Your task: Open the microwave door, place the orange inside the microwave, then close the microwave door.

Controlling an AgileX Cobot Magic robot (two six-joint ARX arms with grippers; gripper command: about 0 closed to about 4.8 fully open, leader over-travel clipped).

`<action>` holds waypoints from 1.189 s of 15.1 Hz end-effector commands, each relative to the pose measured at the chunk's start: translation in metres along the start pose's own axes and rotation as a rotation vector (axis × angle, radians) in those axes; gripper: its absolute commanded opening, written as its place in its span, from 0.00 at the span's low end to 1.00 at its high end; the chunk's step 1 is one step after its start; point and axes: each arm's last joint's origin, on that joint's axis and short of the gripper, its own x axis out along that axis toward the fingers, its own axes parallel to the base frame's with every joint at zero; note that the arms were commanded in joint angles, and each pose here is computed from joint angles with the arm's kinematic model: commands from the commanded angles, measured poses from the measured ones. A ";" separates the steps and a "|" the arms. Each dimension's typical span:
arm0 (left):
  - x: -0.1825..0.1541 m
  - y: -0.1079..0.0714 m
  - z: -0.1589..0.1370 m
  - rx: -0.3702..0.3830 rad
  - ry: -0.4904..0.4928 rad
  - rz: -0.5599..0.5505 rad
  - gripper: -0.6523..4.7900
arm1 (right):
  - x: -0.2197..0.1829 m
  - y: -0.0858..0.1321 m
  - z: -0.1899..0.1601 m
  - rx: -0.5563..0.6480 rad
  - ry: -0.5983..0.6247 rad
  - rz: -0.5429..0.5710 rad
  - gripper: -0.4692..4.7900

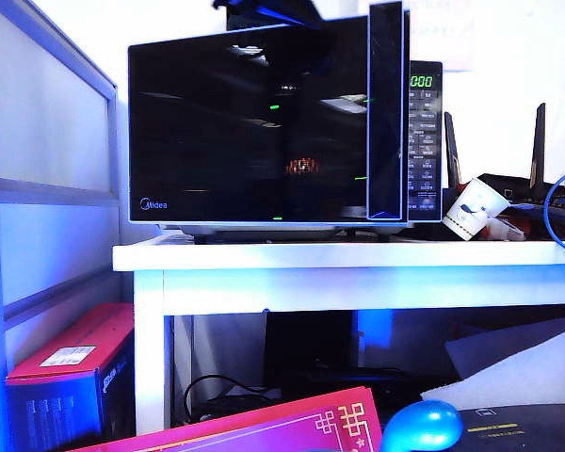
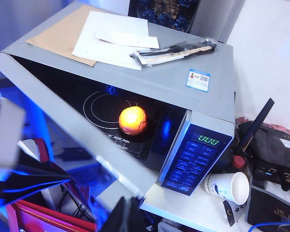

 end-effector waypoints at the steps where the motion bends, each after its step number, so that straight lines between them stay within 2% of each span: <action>1: 0.024 -0.009 0.002 0.044 -0.056 0.132 0.11 | 0.004 0.000 0.002 -0.001 -0.011 0.000 0.09; 4: 0.044 -0.012 -0.003 0.054 -0.088 0.262 0.11 | 0.004 0.000 0.003 0.001 -0.023 -0.001 0.09; 5: 0.050 -0.009 -0.005 0.054 -0.108 0.341 0.11 | 0.004 0.000 0.004 0.002 -0.038 -0.002 0.09; 8: 0.065 -0.002 -0.014 0.047 -0.151 0.475 0.11 | 0.004 0.002 0.005 0.002 -0.048 0.056 0.09; 13: 0.081 0.003 -0.023 0.084 -0.216 0.571 0.11 | 0.004 0.002 0.005 0.002 -0.047 0.060 0.09; 18: 0.077 0.026 -0.032 0.082 -0.207 0.640 0.11 | 0.004 0.002 0.004 0.003 -0.046 0.060 0.09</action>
